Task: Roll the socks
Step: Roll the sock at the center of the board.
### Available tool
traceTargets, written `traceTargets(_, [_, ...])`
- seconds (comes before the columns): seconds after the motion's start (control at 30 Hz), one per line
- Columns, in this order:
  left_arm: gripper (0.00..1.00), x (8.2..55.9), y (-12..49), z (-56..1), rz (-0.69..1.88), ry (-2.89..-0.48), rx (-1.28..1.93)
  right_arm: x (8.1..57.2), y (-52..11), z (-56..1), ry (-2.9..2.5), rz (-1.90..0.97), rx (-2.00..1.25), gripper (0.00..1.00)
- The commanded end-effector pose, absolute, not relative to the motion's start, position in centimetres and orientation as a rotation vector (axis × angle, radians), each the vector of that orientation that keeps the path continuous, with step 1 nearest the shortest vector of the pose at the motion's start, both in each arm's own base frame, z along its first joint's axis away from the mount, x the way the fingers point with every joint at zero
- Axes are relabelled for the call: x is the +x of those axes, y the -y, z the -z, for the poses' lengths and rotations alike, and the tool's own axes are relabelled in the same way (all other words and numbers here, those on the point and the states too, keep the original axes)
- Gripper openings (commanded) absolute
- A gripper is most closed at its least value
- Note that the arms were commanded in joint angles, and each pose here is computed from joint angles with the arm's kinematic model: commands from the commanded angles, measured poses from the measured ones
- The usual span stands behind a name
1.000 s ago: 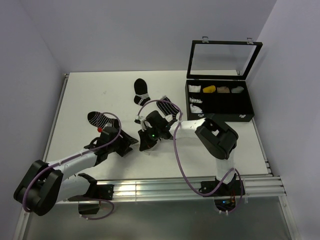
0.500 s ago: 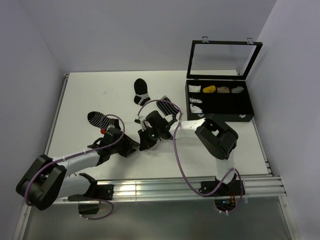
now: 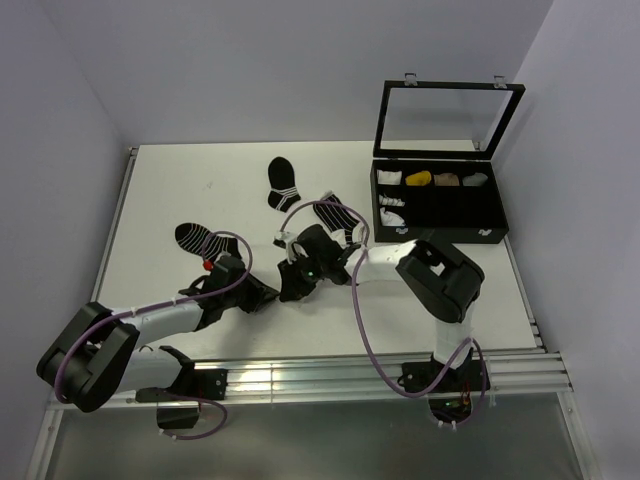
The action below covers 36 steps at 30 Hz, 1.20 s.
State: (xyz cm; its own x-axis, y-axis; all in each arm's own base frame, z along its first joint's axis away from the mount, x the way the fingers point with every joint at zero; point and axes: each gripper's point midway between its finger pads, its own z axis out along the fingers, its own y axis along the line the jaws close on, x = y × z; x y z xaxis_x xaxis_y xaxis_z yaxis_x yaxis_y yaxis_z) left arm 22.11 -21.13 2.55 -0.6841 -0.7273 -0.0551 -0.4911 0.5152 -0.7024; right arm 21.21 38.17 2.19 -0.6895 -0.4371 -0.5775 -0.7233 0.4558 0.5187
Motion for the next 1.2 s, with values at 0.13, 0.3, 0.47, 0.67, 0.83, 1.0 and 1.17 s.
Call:
traceTargets(0.13, [0.17, 23.3, 21.8, -4.3, 1.009, -2.356, -1.018, 22.4, -37.4, -4.1, -2.240, -0.984, -0.955, 0.36])
traceTargets(0.3, [0.09, 23.4, 22.1, -4.5, 1.013, -2.366, -1.017, 22.0, -37.4, -3.8, -2.233, -0.926, -0.980, 0.38])
traceTargets(0.47, [0.07, 23.6, 22.3, -5.0, 1.010, -2.370, -1.008, 22.2, -37.6, -4.0, -2.194, -0.836, -0.991, 0.39])
traceTargets(0.67, [0.07, 23.5, 22.4, -5.0, 1.005, -2.382, -1.006, 22.2, -37.8, -4.8, -2.126, -0.748, -1.000, 0.42])
traceTargets(0.83, [0.06, 23.4, 22.5, -4.9, 1.006, -2.392, -1.014, 21.8, -38.4, -4.5, -2.111, -0.684, -1.021, 0.43])
traceTargets(1.0, [0.06, 23.2, 22.5, -4.4, 0.996, -2.416, -1.023, 21.5, -38.8, -4.1, -2.100, -0.620, -1.030, 0.43])
traceTargets(1.17, [0.04, 23.0, 22.6, -4.1, 0.991, -2.436, -1.034, 21.9, -38.6, -4.2, -2.076, -0.522, -0.998, 0.43])
